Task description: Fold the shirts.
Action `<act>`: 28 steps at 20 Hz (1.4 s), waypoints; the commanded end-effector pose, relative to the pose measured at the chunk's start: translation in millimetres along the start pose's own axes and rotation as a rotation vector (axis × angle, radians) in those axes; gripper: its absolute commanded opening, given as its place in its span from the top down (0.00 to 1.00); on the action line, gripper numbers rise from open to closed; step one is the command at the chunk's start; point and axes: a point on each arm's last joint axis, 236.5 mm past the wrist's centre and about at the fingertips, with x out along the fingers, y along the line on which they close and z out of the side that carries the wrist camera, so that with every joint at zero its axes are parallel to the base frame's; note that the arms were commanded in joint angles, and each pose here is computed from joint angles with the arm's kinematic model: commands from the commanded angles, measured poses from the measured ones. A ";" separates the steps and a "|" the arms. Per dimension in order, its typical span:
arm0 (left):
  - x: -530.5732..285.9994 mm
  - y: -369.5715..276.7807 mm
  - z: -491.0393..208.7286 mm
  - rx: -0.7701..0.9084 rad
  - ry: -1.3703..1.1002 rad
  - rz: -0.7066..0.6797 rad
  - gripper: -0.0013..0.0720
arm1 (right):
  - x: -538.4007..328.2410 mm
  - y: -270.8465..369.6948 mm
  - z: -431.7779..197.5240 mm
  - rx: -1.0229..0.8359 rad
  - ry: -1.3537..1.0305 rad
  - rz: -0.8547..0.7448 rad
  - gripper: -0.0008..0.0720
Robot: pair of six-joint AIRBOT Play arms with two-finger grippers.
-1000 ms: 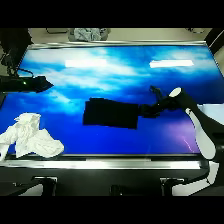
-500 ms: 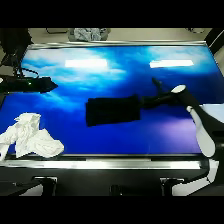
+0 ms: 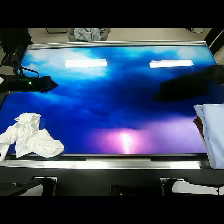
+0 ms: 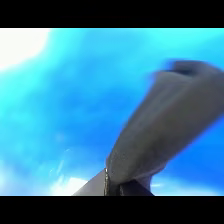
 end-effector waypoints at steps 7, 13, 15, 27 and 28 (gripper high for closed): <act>0.3 0.3 1.4 0.000 -0.006 0.001 0.94 | -172.6 -115.1 -16.5 0.272 -0.208 -0.247 0.93; 0.3 0.6 2.9 0.001 -0.013 0.003 0.94 | -232.0 -123.0 -77.6 0.373 -0.111 -0.297 0.93; 0.3 1.3 8.2 0.001 -0.035 0.007 0.94 | -243.1 -133.9 -107.4 0.419 -0.027 -0.419 0.93; -0.3 2.3 15.2 0.001 -0.065 0.012 0.94 | -202.9 -176.7 -287.9 0.594 0.666 -0.664 0.93; -0.3 2.3 15.2 0.001 -0.065 0.012 0.94 | -198.6 -178.2 -293.6 0.602 0.675 -0.659 0.93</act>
